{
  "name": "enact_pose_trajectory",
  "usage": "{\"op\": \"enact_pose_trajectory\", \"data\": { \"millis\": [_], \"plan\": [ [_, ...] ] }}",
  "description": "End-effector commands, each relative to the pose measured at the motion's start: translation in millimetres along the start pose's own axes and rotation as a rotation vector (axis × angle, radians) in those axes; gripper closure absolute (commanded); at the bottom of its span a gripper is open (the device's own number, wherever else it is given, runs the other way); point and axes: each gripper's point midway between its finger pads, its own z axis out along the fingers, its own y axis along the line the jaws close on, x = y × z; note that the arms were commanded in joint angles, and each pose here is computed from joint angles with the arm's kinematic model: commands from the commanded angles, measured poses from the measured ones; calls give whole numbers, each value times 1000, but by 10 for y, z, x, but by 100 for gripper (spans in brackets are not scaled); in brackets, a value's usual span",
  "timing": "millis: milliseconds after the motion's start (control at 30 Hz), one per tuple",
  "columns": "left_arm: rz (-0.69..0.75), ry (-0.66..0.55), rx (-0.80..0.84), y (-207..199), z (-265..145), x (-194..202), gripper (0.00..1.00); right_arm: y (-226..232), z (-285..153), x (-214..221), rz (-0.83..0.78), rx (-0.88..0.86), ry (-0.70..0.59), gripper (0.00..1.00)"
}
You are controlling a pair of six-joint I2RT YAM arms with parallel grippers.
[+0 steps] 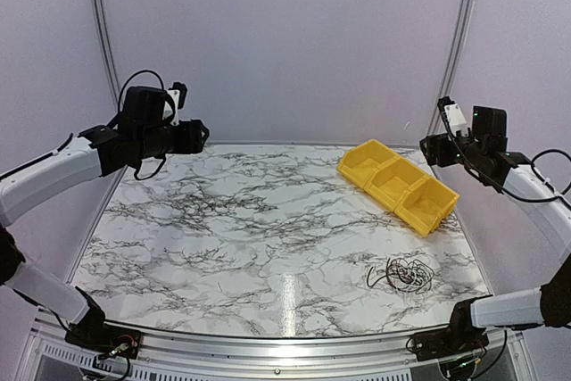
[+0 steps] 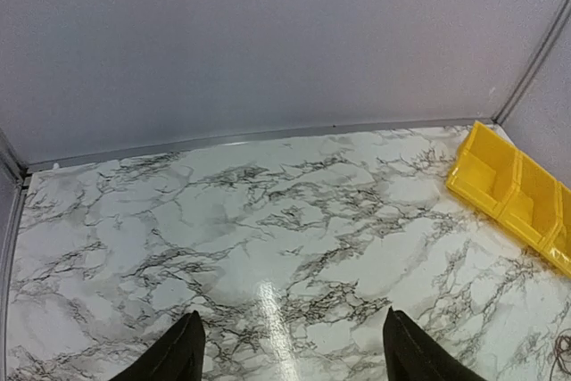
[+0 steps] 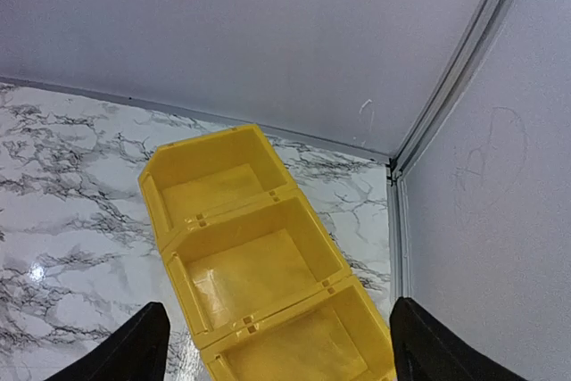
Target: Untangle the cables
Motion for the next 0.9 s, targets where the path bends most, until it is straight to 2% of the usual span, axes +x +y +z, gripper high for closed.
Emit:
{"op": "enact_pose_trajectory", "data": {
  "millis": [0,200,400,533,700,867],
  "plan": [
    [42,44,105,-423,142,203,24,-46,-82,126,-63,6,43,10],
    [83,155,245,-1004,293,643,21,361,-260,533,-328,-249,131,3],
    [80,293,356,-1449,382,1175,27,802,-538,1138,-530,-542,275,17],
    [92,387,419,-1687,376,1526,31,965,-701,1540,-619,-680,385,25],
    [102,478,462,-1898,349,1879,32,1032,-915,1955,-710,-789,503,27],
    [143,519,549,-2173,236,2056,32,1022,-1132,2219,-793,-864,583,26]
  ]
}}
